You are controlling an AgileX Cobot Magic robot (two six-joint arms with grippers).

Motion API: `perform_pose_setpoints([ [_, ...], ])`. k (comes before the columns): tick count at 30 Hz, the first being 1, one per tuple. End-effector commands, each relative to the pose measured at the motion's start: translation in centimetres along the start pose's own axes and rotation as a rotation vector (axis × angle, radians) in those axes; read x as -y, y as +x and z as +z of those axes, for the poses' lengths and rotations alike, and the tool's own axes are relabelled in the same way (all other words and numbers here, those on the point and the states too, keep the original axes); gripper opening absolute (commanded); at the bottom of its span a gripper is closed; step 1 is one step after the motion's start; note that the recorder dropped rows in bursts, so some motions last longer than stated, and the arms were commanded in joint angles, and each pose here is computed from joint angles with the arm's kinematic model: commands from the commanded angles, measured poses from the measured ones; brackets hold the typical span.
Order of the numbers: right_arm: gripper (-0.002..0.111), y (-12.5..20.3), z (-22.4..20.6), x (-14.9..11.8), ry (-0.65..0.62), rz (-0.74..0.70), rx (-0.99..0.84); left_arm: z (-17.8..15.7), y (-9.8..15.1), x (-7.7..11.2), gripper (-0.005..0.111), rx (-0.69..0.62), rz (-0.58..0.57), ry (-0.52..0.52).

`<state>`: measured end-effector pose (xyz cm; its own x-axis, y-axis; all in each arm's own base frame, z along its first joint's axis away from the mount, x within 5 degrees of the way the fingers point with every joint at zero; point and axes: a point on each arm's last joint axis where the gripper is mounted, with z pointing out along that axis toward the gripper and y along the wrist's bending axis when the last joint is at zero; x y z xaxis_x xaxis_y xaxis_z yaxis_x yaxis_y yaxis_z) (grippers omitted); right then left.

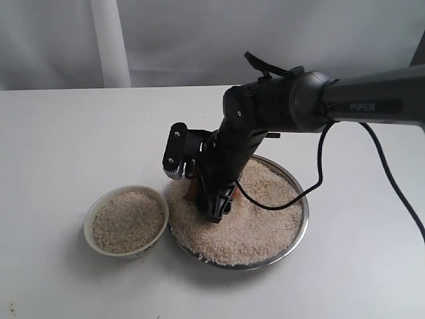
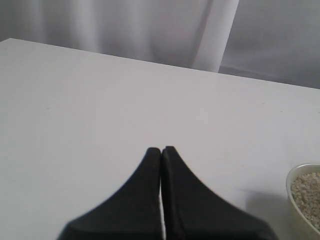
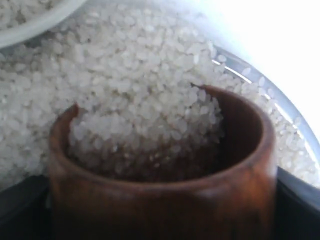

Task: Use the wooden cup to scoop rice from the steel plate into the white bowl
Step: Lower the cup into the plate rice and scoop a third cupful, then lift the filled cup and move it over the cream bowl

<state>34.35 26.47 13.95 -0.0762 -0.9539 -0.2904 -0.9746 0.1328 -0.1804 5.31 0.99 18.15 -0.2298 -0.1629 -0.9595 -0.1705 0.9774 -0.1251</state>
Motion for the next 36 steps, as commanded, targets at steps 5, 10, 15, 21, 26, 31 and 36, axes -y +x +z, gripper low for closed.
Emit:
perform_pose_setpoints([
  [5,0.0,0.1,-1.7,0.3,0.029,0.012,0.057,-0.1,-0.2,0.0,0.0,0.011,-0.007,0.005],
  [10,0.0,1.6,-2.6,-0.2,0.022,0.028,0.064,-0.1,-0.2,0.0,0.0,0.011,-0.007,0.005],
  [15,0.0,2.4,-3.6,-0.8,0.027,0.04,0.073,-0.1,-0.2,0.0,0.0,0.011,-0.007,0.005],
  [21,0.0,1.9,-5.8,-0.5,0.074,0.037,0.121,-0.1,-0.2,0.0,0.0,0.011,-0.007,0.005],
  [26,0.0,1.7,-6.5,-0.5,0.086,0.016,0.132,-0.1,-0.2,0.0,0.0,0.011,-0.007,0.005],
  [31,0.0,1.0,-6.5,-1.2,0.081,-0.034,0.137,-0.1,-0.2,0.0,0.0,0.011,-0.007,0.005],
  [36,0.0,-0.7,-7.6,-1.3,0.076,-0.089,0.146,-0.1,-0.2,0.0,0.0,0.011,-0.007,0.005],
])
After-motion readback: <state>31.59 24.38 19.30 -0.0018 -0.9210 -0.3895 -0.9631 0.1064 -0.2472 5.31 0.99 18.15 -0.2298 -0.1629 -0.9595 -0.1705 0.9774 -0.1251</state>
